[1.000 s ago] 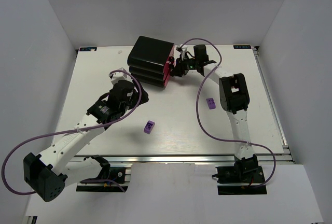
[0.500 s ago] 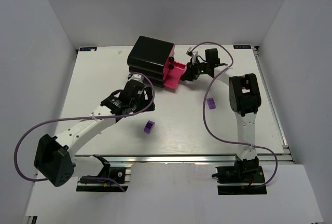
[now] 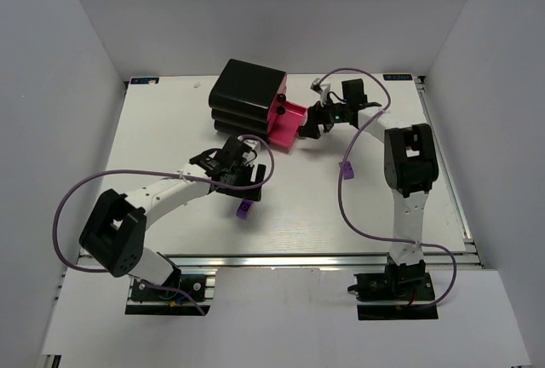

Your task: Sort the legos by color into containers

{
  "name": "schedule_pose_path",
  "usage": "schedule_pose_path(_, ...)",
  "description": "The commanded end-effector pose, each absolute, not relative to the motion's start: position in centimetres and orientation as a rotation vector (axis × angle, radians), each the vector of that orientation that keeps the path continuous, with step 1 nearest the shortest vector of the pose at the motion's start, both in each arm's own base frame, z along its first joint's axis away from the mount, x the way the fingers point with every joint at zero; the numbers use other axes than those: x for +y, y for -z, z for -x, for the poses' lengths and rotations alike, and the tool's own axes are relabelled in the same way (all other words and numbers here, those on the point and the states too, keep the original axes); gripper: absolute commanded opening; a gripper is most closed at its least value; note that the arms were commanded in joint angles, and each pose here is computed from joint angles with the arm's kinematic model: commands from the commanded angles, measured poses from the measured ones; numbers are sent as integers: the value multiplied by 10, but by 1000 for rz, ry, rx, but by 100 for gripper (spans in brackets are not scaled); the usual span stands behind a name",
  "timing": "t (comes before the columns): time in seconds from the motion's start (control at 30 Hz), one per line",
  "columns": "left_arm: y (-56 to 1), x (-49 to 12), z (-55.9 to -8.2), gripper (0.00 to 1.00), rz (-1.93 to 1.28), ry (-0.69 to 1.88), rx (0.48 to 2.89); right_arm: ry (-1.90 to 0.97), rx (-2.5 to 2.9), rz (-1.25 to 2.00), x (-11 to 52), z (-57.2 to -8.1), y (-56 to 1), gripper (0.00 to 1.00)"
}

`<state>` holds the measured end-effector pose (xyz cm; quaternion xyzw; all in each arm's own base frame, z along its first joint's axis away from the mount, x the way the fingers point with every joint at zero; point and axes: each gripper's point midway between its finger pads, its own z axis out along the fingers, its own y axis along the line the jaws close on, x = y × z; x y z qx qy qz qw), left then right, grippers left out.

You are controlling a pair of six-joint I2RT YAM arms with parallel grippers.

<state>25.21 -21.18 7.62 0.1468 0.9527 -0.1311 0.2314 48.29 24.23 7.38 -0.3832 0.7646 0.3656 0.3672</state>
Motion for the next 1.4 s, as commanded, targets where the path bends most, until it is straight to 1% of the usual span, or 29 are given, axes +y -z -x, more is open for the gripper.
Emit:
schedule_pose_path(0.0, -74, -222, -239, 90, -530, 440, 2630, -872, 1883, 929, 224, -481, -140, 82)
schedule_pose_path(0.03, -69, -223, -237, 90, -539, 449, 2646, -825, 1879, 899, 212, -486, -145, 82)
schedule_pose_path(0.07, -62, -220, -234, 90, -538, 435, 2667, -786, 1845, 887, 206, -484, -166, 85)
schedule_pose_path(0.1, -58, -220, -233, 89, -534, 430, 2681, -743, 1882, 843, 198, -482, -160, 87)
schedule_pose_path(0.17, -45, -216, -231, 84, -533, 371, 2728, -657, 1863, 772, 179, -486, -179, 89)
schedule_pose_path(0.2, -40, -217, -228, 81, -549, 360, 2743, -612, 1897, 691, 170, -490, -175, 89)
schedule_pose_path(0.3, -25, -212, -228, 64, -545, 278, 2781, -641, 1903, 657, 155, -486, -182, 89)
schedule_pose_path(0.33, -21, -213, -228, 54, -552, 257, 2782, -669, 1900, 657, 156, -483, -182, 89)
schedule_pose_path(0.53, -21, -203, -236, 34, -514, 119, 2755, -716, 1821, 603, 142, -474, -206, 87)
schedule_pose_path(0.57, -27, -205, -240, 27, -507, 126, 2734, -720, 1819, 600, 140, -474, -208, 81)
schedule_pose_path(0.63, -45, -212, -251, 23, -495, 132, 2683, -732, 1824, 616, 139, -470, -207, 66)
schedule_pose_path(0.67, -65, -223, -264, 19, -481, 165, 2627, -725, 1833, 625, 138, -468, -205, 39)
schedule_pose_path(0.7, -66, -222, -265, 18, -485, 160, 2621, -720, 1842, 629, 138, -466, -204, 24)
schedule_pose_path(0.73, -88, -236, -281, 14, -477, 202, 2560, -709, 1854, 624, 135, -466, -202, 14)
schedule_pose_path(0.77, -101, -243, -290, 12, -478, 215, 2528, -699, 1865, 630, 135, -463, -198, 0)
schedule_pose_path(0.8, -105, -249, -299, 11, -505, 207, 2513, -684, 1881, 629, 133, -461, -193, 0)
schedule_pose_path(0.83, -131, -263, -317, 10, -504, 230, 2453, -671, 1894, 626, 129, -459, -190, 0)
schedule_pose_path(0.9, -145, -276, -334, 9, -542, 226, 2415, -643, 1902, 633, 126, -452, -186, 0)
schedule_pose_path(0.93, -134, -281, -343, 9, -568, 192, 2438, -636, 1911, 627, 125, -449, -183, 0)
schedule_pose_path(0.97, -154, -293, -358, 9, -569, 211, 2385, -628, 1904, 628, 125, -447, -186, 0)
schedule_pose_path(1.0, -156, -297, -366, 9, -600, 198, 2369, -621, 1915, 625, 123, -443, -181, 0)
schedule_pose_path(1.03, -142, -301, -374, 8, -619, 158, 2387, -618, 1921, 621, 122, -442, -179, 0)
schedule_pose_path(1.07, -159, -310, -388, 8, -608, 167, 2342, -617, 1919, 621, 122, -440, -181, 0)
schedule_pose_path(1.1, -160, -313, -395, 8, -630, 148, 2326, -608, 1922, 619, 121, -439, -180, 0)
schedule_pose_path(1.13, -148, -312, -405, 8, -634, 85, 2334, -598, 1919, 623, 120, -438, -181, 0)
schedule_pose_path(1.2, -162, -317, -424, 8, -627, 48, 2279, -604, 1950, 630, 119, -432, -174, 0)
schedule_pose_path(1.23, -162, -320, -431, 8, -618, 34, 2261, -600, 1950, 644, 119, -431, -173, 1)
schedule_pose_path(1.27, -161, -318, -444, 8, -590, 3, 2247, -600, 1962, 650, 118, -428, -170, 6)
schedule_pose_path(1.37, -154, -320, -464, 9, -551, -68, 2215, -613, 1990, 665, 119, -424, -165, 14)
